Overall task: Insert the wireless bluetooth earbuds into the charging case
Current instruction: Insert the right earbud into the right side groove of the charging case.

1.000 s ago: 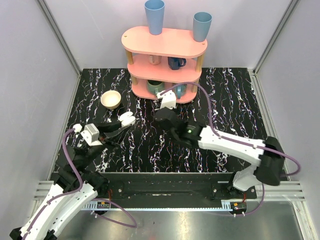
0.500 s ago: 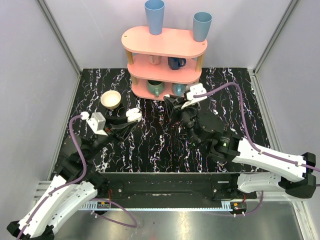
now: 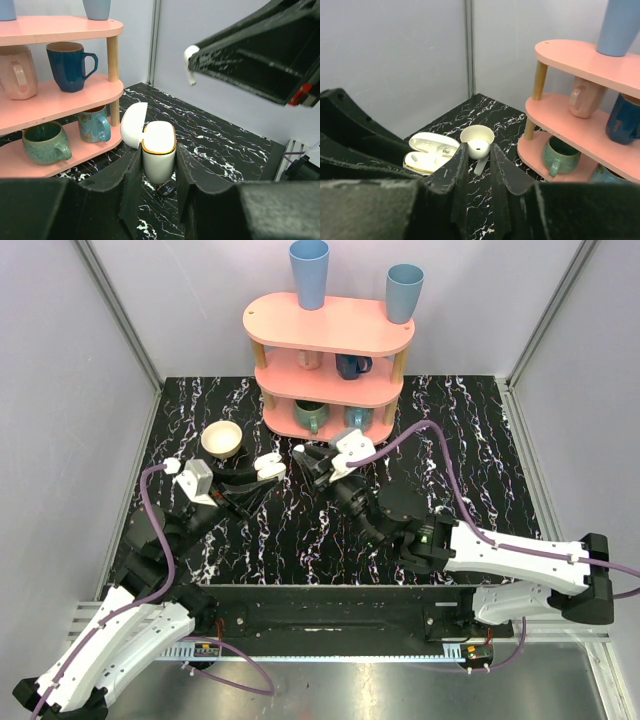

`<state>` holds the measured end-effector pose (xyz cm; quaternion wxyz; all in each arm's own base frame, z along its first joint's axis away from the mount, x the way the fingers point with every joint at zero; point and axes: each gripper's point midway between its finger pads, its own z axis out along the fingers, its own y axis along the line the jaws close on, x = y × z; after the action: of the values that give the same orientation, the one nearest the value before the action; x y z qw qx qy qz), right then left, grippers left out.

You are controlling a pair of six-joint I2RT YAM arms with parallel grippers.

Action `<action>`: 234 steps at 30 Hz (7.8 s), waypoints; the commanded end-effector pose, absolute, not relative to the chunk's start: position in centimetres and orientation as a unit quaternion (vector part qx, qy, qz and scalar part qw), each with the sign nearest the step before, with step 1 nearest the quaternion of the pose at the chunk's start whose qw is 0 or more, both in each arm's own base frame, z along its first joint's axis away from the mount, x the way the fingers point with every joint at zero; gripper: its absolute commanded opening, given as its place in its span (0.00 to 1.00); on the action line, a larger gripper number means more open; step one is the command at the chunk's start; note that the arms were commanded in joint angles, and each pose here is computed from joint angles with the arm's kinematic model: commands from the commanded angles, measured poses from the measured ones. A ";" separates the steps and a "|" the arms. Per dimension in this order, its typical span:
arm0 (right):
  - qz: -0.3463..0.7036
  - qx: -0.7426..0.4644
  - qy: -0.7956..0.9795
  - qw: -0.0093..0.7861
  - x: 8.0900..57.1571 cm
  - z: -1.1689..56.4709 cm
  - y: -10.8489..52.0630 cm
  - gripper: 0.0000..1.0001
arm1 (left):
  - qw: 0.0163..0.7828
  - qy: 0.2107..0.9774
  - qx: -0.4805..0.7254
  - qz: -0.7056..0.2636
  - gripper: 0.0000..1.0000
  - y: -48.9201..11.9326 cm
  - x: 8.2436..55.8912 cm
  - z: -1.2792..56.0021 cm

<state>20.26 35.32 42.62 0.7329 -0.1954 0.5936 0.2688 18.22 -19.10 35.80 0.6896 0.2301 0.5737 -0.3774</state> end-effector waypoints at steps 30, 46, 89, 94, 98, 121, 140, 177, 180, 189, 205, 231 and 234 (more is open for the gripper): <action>0.318 -0.231 0.548 0.739 17.9 44.6 39.4 0.20 | 0.717 0.529 0.239 -0.386 0.00 -19.0 17.5 38.2; 0.294 -0.233 0.559 0.739 18.6 42.9 40.1 0.20 | 0.722 0.506 0.248 -0.402 0.00 -19.1 16.4 39.0; 0.299 -0.291 0.554 0.721 17.2 41.6 39.9 0.16 | 0.738 0.491 0.222 -0.406 0.00 -18.1 15.9 40.1; 0.283 -0.288 0.550 0.731 17.7 42.2 39.6 0.15 | 0.737 0.492 0.226 -0.405 0.00 -18.2 15.9 39.7; 0.280 -0.282 0.550 0.735 17.9 42.5 39.4 0.15 | 0.737 0.490 0.229 -0.405 0.00 -18.3 15.8 39.7; 0.285 -0.267 0.541 0.745 17.9 43.7 39.0 0.13 | 0.734 0.490 0.236 -0.407 0.00 -18.4 15.7 39.4; 0.282 -0.324 0.572 0.699 16.9 40.8 39.5 0.11 | 0.752 0.487 0.215 -0.390 0.00 -17.5 16.1 39.8; 0.261 -0.280 0.594 0.707 18.4 42.9 39.3 0.09 | 0.791 0.456 0.256 -0.318 0.00 -16.9 16.6 37.3; 0.272 -0.277 0.591 0.707 18.2 43.3 39.3 0.09 | 0.799 0.446 0.261 -0.308 0.00 -16.8 16.7 37.0; 0.278 -0.288 0.594 0.698 17.9 42.3 39.9 0.09 | 0.806 0.445 0.249 -0.301 0.00 -16.4 17.0 37.3; 0.270 -0.293 0.590 0.703 18.3 41.4 41.5 0.09 | 0.801 0.448 0.247 -0.310 0.00 -16.5 16.7 37.6; 0.231 -0.331 0.588 0.701 18.6 39.6 41.9 0.09 | 0.798 0.454 0.228 -0.326 0.00 -16.2 16.5 38.4; 0.231 -0.342 0.589 0.695 18.4 39.0 42.1 0.09 | 0.795 0.457 0.224 -0.329 0.00 -16.2 16.5 38.7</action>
<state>18.67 41.75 38.97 0.6962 -0.3301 0.5941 0.2311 17.30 -17.13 35.02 0.7711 0.2490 0.4891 -0.3227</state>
